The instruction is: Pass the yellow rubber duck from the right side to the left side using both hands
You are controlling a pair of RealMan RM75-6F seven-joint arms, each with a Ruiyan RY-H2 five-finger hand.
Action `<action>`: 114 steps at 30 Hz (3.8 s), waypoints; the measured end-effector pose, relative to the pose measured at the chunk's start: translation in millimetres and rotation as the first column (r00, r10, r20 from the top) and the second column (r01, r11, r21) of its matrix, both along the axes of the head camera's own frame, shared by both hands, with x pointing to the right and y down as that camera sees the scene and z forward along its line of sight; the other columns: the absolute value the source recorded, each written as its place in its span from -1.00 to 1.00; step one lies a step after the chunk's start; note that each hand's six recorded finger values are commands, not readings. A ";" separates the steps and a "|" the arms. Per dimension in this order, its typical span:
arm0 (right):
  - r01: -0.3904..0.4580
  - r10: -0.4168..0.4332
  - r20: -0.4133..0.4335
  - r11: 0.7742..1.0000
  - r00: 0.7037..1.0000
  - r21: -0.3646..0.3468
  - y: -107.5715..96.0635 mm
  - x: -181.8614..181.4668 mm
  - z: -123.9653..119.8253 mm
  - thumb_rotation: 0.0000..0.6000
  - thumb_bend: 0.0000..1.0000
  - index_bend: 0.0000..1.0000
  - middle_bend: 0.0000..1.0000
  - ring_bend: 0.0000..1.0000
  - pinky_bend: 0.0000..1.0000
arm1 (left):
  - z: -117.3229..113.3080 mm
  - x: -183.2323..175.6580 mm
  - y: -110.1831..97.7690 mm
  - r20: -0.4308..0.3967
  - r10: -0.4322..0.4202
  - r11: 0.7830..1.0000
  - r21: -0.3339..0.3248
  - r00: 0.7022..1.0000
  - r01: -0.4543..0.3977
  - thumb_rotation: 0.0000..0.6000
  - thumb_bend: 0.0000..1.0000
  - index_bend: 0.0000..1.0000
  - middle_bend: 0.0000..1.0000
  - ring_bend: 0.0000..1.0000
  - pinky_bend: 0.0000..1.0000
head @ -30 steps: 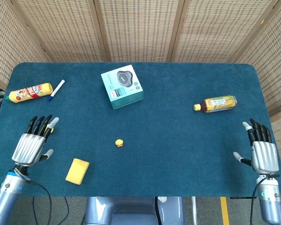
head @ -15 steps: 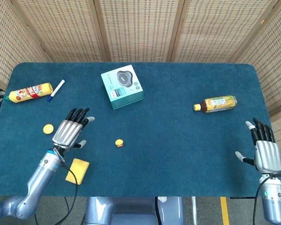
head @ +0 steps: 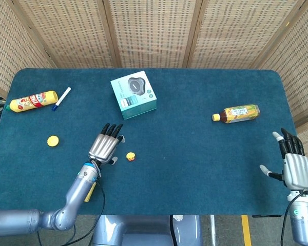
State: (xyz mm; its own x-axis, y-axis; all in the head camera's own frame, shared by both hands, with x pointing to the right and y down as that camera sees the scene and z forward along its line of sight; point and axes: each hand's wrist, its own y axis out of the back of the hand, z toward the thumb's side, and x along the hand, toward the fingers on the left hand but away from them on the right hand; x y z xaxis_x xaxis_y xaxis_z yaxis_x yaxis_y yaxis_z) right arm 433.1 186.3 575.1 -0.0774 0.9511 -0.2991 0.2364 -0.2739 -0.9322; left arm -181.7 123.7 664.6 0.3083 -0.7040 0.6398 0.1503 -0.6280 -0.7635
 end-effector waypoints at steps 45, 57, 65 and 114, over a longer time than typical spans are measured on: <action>-0.012 0.013 0.067 1.000 0.998 -0.020 -0.2 5.0 -3.0 1.00 -0.83 -0.76 -1.00 -1.00 -1.00 | 51.8 41.8 18.5 0.086 0.017 0.998 -0.057 0.996 -0.013 1.00 -0.44 -0.20 -1.00 -1.00 -1.00; -0.009 0.011 0.088 1.000 0.996 -0.024 0.4 4.0 -4.0 1.00 -0.83 -0.75 -1.00 -1.00 -1.00 | 56.6 46.8 20.8 0.081 0.016 0.999 -0.053 0.997 -0.012 1.00 -0.37 -0.11 -1.00 -1.00 -1.00; -0.007 0.009 0.095 1.000 0.995 -0.025 0.4 3.7 -4.2 1.00 -0.83 -0.75 -1.00 -1.00 -1.00 | 60.5 48.6 24.2 0.076 0.022 0.998 -0.058 0.997 -0.018 1.00 -0.26 -0.05 -1.00 -1.00 -1.00; 0.018 -0.017 0.046 0.999 0.999 -0.037 3.9 -5.2 0.6 1.00 -0.83 -0.74 -1.00 -1.00 -1.00 | 31.9 -188.7 -40.9 0.177 -0.291 0.956 0.089 0.940 0.279 1.00 -0.24 0.00 -1.00 -1.00 -1.00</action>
State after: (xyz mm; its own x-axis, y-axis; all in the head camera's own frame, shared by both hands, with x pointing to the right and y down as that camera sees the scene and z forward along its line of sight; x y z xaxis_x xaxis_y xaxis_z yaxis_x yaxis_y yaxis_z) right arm 427.9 190.2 575.7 -0.0463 0.9403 -0.3372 0.2733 -0.3127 -0.9097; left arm -370.5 82.8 696.5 -0.0314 -0.7846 0.6192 0.1147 -0.6183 -0.7775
